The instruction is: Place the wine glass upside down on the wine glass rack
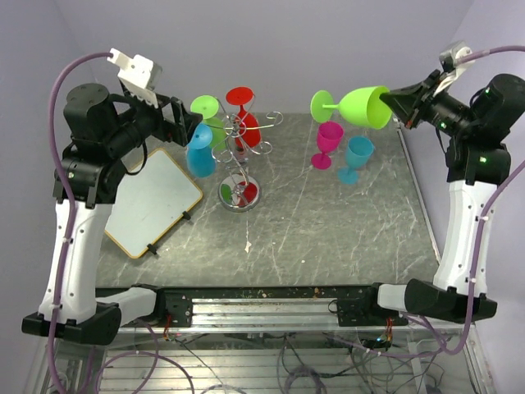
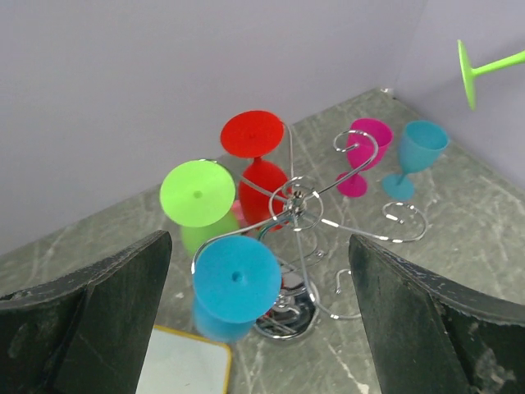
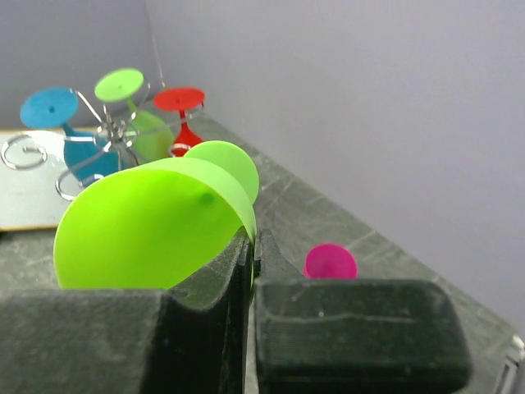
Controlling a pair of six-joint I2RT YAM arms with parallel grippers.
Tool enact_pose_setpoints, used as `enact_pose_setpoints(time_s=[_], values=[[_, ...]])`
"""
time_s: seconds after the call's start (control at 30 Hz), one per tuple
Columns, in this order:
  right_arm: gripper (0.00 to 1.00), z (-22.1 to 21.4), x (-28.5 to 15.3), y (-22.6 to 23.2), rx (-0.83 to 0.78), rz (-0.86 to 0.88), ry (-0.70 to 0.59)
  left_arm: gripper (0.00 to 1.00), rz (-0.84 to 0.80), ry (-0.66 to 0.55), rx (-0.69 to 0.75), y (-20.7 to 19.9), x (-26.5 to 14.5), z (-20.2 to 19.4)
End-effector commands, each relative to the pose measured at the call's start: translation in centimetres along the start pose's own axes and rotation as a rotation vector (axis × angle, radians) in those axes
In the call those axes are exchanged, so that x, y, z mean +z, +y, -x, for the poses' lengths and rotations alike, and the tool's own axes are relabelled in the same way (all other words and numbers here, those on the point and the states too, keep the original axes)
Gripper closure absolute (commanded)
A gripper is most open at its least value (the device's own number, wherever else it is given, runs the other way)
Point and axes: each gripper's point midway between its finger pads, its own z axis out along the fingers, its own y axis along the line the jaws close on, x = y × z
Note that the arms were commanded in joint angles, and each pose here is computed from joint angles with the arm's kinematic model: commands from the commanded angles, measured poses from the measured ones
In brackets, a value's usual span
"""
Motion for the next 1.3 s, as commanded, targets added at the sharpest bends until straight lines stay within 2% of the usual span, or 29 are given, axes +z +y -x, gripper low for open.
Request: enact_pose_setpoints(time_s=[0.0, 0.23, 0.47, 0.8, 1.27], values=[[1.0, 4.4, 1.2, 0.1, 0.027, 0.023, -0.119, 0.01, -0.08, -0.107, -0.08, -1.2, 0.9, 3.5], [1.0, 6.1, 3.9, 0.0, 0.038, 0.009, -0.147, 0.02, -0.101, -0.147, -0.15, -1.3, 2.5, 6.0], [1.0, 6.3, 6.9, 3.0, 0.072, 0.132, -0.163, 0.06, -0.147, -0.175, -0.205, -2.9, 4.2, 7.6], [1.0, 6.3, 8.5, 5.9, 0.088, 0.243, -0.162, 0.13, -0.303, -0.107, -0.342, -6.5, 6.8, 5.1], [1.0, 5.4, 10.6, 7.2, 0.113, 0.306, -0.143, 0.15, -0.34, 0.019, -0.449, -8.6, 11.2, 0.8]])
